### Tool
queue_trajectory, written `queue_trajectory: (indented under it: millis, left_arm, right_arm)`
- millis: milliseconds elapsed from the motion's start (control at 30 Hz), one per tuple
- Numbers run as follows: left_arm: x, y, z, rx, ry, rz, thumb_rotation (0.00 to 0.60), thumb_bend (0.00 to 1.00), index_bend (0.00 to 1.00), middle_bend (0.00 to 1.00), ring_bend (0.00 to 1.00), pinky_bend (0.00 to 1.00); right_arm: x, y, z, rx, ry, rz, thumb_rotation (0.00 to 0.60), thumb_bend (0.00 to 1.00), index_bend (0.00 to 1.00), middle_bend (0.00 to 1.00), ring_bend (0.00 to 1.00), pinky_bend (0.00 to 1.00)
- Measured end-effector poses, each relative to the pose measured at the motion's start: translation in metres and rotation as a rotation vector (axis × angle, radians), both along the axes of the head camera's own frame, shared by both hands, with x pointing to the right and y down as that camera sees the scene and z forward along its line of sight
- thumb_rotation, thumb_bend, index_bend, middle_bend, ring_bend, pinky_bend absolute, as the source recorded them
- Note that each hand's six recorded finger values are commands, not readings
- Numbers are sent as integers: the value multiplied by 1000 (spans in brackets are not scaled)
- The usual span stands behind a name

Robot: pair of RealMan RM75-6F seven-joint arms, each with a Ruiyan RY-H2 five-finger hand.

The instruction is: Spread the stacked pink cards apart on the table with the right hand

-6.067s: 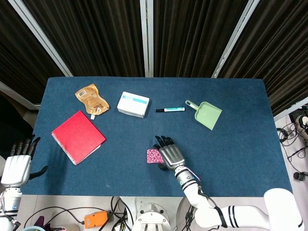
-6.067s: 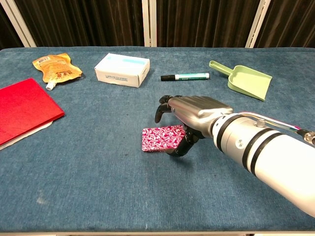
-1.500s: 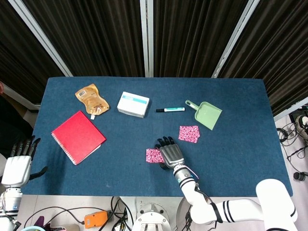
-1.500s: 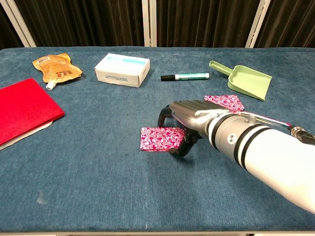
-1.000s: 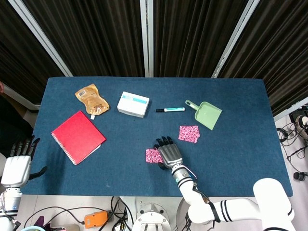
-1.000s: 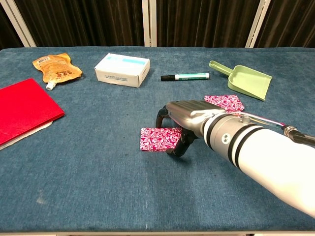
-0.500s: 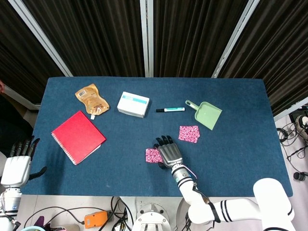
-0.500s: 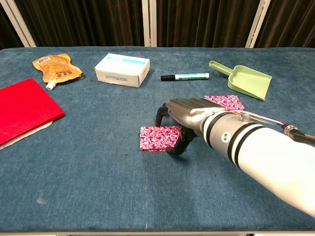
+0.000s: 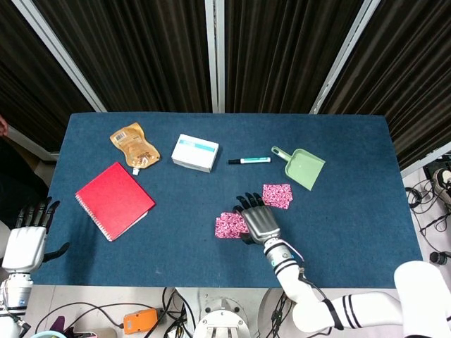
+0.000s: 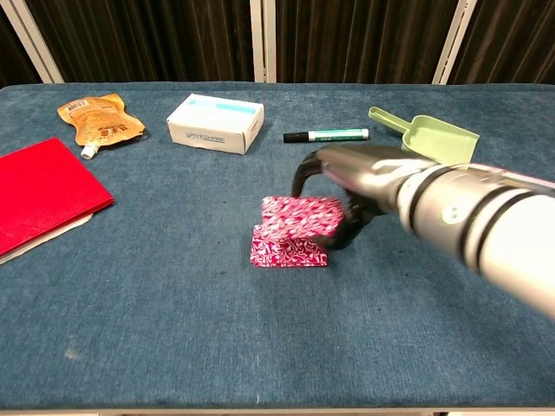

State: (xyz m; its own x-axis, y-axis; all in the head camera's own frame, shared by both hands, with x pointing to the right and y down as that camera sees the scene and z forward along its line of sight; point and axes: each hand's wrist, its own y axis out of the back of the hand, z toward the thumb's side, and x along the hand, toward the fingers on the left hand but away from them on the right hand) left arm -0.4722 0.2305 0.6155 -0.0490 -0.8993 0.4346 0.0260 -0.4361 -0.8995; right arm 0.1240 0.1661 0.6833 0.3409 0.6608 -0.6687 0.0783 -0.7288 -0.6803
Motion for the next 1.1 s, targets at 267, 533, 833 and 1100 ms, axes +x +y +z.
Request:
queue_trajectory:
  millis: [267,533,833,1100]
  left_arm:
    - [9,-3,0,3,7,20,600,126,74,0,0,0]
    - [20,-7,0,4,12,39,600,126,74,0,0,0]
    - [22,-7,-4,7,5,41,600,126,74,0,0,0]
    - [21,-6,-3,3,4,38,600,127,74,0,0,0]
  right_arm:
    - [83,-2,-19,21,55,50,600,477,454,156,0,6]
    - [134,29,-9,-44,67,51,600,477,446,156,0,0]
    - [138,45,11,-56,81,4,600,477,282,155,0,0]
    - [143,51,3,-48,92,-6,600,433,170,144,0,0]
